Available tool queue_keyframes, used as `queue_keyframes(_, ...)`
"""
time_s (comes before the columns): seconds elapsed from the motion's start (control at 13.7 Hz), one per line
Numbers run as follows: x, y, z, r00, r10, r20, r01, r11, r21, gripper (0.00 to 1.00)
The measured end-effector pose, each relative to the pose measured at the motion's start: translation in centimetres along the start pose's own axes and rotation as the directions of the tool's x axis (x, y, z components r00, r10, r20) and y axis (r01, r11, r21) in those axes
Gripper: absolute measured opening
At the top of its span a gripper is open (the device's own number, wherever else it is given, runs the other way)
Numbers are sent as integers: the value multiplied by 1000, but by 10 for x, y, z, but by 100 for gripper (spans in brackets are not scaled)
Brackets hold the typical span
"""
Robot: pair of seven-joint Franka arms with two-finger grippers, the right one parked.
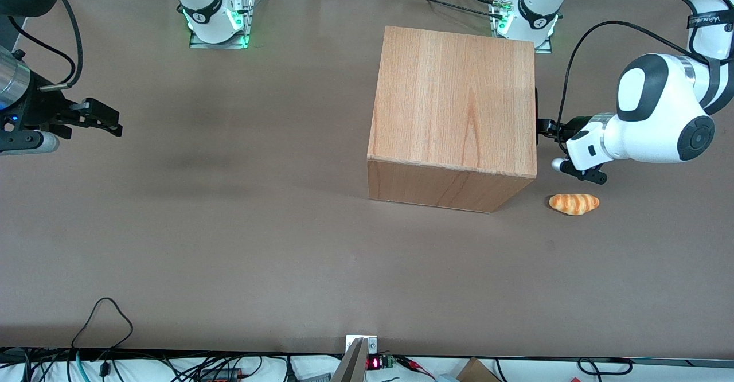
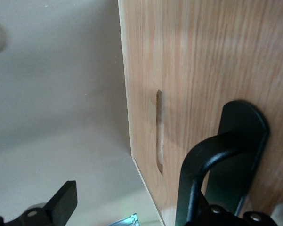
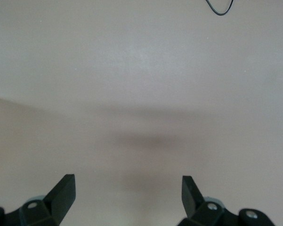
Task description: Open top drawer with left arm
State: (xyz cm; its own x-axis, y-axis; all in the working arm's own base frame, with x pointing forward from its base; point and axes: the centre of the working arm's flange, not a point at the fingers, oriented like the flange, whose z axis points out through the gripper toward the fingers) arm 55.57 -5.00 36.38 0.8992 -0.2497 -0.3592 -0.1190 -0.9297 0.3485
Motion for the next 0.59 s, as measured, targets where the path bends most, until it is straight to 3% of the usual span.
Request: queue_keyframes(0.59, -4, -16, -7, 1000, -21, -11, 21, 1000, 12, 100)
